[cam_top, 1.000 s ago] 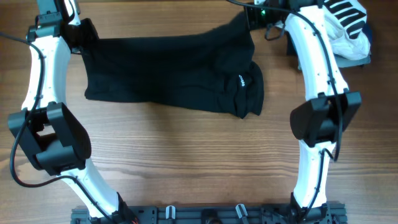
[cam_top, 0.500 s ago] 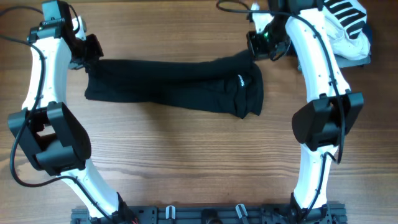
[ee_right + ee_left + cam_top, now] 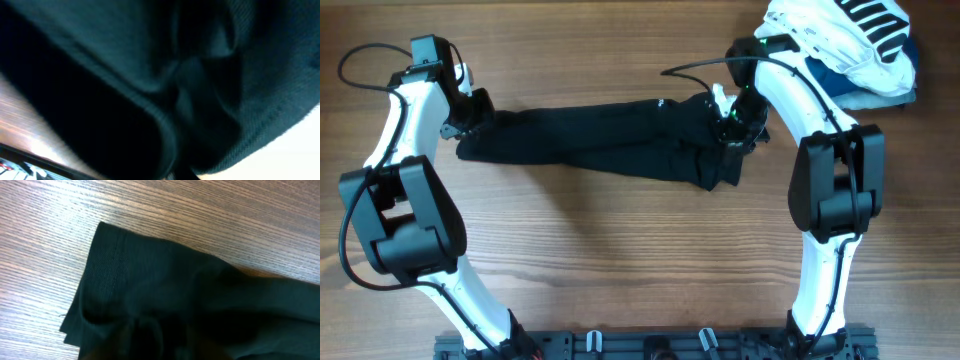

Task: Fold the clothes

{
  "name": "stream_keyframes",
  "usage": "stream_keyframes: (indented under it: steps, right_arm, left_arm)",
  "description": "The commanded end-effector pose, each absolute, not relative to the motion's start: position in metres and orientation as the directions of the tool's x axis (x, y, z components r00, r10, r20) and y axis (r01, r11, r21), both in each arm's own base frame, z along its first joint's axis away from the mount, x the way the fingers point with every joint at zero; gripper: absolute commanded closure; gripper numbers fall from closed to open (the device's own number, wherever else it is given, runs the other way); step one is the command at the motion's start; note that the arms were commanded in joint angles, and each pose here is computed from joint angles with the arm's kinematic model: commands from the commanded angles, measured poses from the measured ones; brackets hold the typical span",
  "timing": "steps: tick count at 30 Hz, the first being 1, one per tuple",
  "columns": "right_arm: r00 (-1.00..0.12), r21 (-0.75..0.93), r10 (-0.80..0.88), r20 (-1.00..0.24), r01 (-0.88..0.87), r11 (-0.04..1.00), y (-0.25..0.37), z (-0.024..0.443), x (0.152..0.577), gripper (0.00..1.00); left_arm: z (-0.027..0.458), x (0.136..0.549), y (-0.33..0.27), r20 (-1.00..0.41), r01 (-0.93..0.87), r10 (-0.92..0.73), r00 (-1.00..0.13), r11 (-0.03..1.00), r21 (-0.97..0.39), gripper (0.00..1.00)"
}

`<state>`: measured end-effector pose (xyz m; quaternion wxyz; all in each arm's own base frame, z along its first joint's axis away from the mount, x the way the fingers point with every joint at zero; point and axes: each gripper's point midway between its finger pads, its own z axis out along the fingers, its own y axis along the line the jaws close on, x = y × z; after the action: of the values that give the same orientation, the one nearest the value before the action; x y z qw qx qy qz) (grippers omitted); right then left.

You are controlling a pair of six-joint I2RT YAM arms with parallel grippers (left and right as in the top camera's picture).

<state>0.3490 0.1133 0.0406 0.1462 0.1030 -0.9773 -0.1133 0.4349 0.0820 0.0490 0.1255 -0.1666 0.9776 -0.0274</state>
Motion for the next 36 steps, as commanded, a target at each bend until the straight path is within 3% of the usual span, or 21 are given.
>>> stream_keyframes:
  steps: [1,3,5,7,16,20,25,30,32,36]
  right_arm:
    - [-0.949,0.259,-0.245,0.198,-0.190,0.947,0.118,0.051,0.357,0.75]
    - [-0.963,0.282,-0.252,0.095,-0.217,0.935,0.125,0.074,0.370,0.63]
    - [-0.961,0.288,-0.275,-0.028,-0.271,0.918,0.129,0.106,0.380,0.28]
    - [-0.953,0.279,-0.274,-0.128,-0.300,0.913,0.131,0.133,0.387,0.08]
    - [-0.925,0.259,-0.268,-0.271,-0.338,0.905,0.138,0.136,0.423,0.05]
    - [-0.883,0.280,-0.345,-0.318,-0.435,0.856,0.153,0.124,0.432,0.14]
    - [-0.822,0.244,-0.466,-0.327,-0.549,0.799,0.181,0.092,0.437,0.15]
    - [-0.832,0.252,-0.446,-0.329,-0.533,0.808,0.191,0.083,0.442,0.15]
    - [-0.832,0.251,-0.442,-0.334,-0.531,0.810,0.190,0.083,0.444,0.14]
    - [-0.841,0.256,-0.429,-0.330,-0.517,0.817,0.190,0.083,0.444,0.12]
  left_arm:
    - [0.062,0.437,0.088,-0.279,-0.321,-0.333,-0.901,0.943,-0.089,0.17]
    - [0.069,0.440,0.089,-0.291,-0.321,-0.333,-0.897,0.943,-0.091,0.11]
    - [0.088,0.444,0.088,-0.318,-0.335,-0.352,-0.880,0.936,-0.110,0.05]
    - [0.103,0.447,0.085,-0.345,-0.324,-0.353,-0.870,0.936,-0.138,0.01]
    - [0.070,0.437,0.083,-0.248,-0.312,-0.333,-0.910,0.943,-0.118,0.00]
    - [0.062,0.430,0.081,-0.207,-0.317,-0.335,-0.919,0.942,-0.114,0.01]
    - [0.061,0.430,0.083,-0.207,-0.321,-0.339,-0.918,0.940,-0.114,0.02]
    - [0.061,0.423,0.105,-0.200,-0.350,-0.369,-0.908,0.928,-0.125,0.00]
    - [0.058,0.422,0.108,-0.196,-0.284,-0.326,-0.925,0.934,-0.216,0.00]
    - [0.036,0.416,0.123,-0.177,-0.222,-0.268,-0.947,0.945,-0.241,0.00]
